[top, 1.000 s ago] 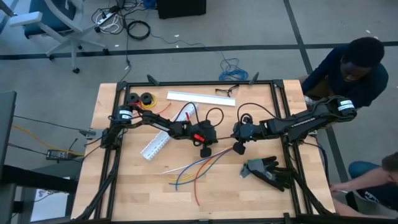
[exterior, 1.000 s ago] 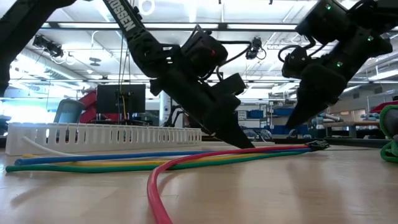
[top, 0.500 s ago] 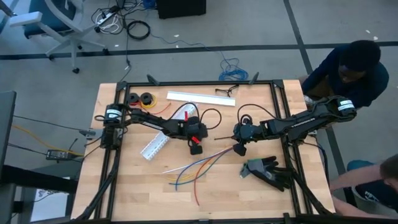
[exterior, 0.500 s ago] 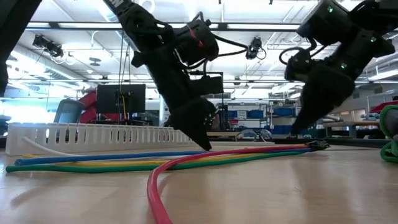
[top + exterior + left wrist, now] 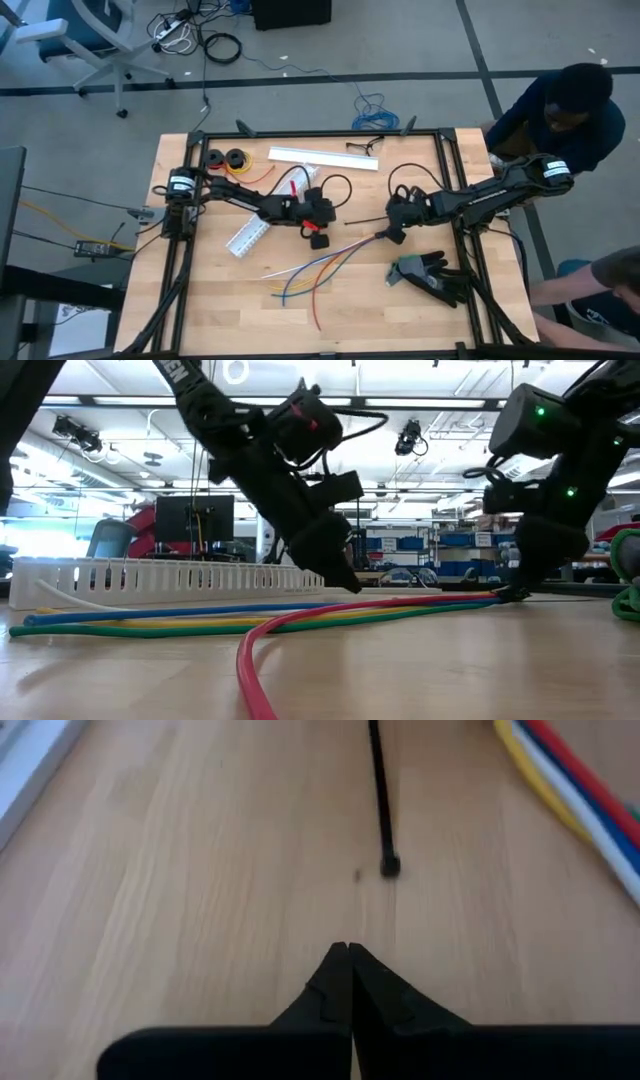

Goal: Ziptie cables
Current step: Wrap the black zip tie on the cables

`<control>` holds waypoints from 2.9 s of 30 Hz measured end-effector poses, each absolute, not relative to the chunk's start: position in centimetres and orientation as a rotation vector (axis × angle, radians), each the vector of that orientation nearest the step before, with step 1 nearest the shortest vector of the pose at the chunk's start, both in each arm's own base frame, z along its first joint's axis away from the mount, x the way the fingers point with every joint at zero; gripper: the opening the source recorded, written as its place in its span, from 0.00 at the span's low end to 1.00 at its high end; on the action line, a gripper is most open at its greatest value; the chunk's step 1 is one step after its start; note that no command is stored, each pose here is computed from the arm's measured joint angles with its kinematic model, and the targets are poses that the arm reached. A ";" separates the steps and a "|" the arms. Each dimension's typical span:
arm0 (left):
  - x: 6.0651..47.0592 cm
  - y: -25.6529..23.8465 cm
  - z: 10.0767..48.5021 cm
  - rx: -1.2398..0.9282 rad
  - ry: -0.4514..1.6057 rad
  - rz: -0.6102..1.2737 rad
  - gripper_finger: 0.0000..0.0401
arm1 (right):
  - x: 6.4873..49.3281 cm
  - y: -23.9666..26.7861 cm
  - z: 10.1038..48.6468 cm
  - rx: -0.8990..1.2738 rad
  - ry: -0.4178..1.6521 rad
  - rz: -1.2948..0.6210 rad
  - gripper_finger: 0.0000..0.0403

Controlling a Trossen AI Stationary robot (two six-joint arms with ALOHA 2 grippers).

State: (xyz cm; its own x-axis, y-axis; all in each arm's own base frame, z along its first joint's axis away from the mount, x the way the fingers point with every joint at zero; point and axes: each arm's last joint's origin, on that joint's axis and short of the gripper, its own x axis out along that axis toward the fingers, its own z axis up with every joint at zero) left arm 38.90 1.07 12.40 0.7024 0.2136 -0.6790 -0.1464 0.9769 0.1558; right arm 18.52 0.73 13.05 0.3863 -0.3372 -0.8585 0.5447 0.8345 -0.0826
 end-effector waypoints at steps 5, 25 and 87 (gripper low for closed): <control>38.4 1.7 11.7 0.057 0.760 0.222 0.00 | 18.6 0.5 12.2 0.293 0.976 -0.511 0.00; 37.0 1.9 14.4 0.034 0.775 0.285 0.00 | 27.1 -0.1 11.0 0.249 0.631 -0.121 0.00; 18.1 -1.5 14.5 -0.149 0.433 0.262 0.01 | 42.8 0.7 9.8 0.024 0.671 0.089 0.03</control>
State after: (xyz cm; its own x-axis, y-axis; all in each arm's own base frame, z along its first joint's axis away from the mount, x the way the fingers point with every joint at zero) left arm 18.13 -1.46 14.51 0.8746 0.2189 -0.4327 -0.2820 0.9555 -0.0866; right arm 42.82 0.67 9.80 0.7796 0.0898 -0.6198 -0.0746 0.9959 0.0505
